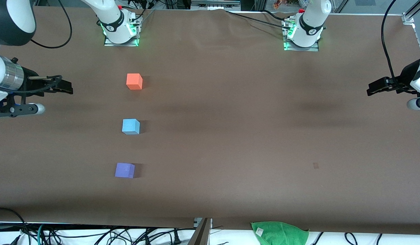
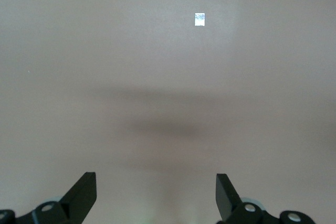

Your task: Place blue block between orange and purple blocks

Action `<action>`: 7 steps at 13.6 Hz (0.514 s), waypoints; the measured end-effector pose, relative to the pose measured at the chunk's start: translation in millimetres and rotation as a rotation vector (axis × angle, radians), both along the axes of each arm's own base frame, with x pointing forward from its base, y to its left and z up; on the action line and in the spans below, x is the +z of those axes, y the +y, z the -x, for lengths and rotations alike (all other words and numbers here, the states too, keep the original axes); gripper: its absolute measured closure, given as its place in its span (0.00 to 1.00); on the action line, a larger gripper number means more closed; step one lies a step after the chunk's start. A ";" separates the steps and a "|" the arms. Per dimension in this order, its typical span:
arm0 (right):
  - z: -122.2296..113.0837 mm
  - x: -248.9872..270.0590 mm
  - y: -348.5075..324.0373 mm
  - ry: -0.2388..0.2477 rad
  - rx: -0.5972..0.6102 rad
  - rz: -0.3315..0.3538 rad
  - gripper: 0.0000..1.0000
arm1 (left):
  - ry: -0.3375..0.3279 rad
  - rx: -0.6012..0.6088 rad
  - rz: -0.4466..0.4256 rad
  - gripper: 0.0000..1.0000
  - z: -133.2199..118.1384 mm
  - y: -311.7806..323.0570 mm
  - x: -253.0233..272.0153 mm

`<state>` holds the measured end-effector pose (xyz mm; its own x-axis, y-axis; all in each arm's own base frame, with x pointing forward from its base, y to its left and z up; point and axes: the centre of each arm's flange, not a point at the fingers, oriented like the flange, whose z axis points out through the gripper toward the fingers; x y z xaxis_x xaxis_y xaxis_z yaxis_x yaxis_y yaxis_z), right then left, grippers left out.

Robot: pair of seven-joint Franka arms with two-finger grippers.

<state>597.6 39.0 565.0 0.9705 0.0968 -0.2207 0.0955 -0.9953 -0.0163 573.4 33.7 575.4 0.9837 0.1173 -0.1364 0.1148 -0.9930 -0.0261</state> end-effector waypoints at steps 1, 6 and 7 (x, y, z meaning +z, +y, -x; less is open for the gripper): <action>7.6 -1.8 -1.1 -0.005 0.001 -0.006 0.00 | 0.000 0.000 0.000 0.00 0.0 0.0 0.1; 40.5 0.5 2.8 -0.030 0.019 -0.003 0.00 | -0.002 0.000 0.000 0.00 0.4 -0.1 1.0; 43.6 6.5 1.1 -0.043 0.018 0.001 0.00 | -0.002 0.000 0.000 0.00 0.5 -0.1 1.1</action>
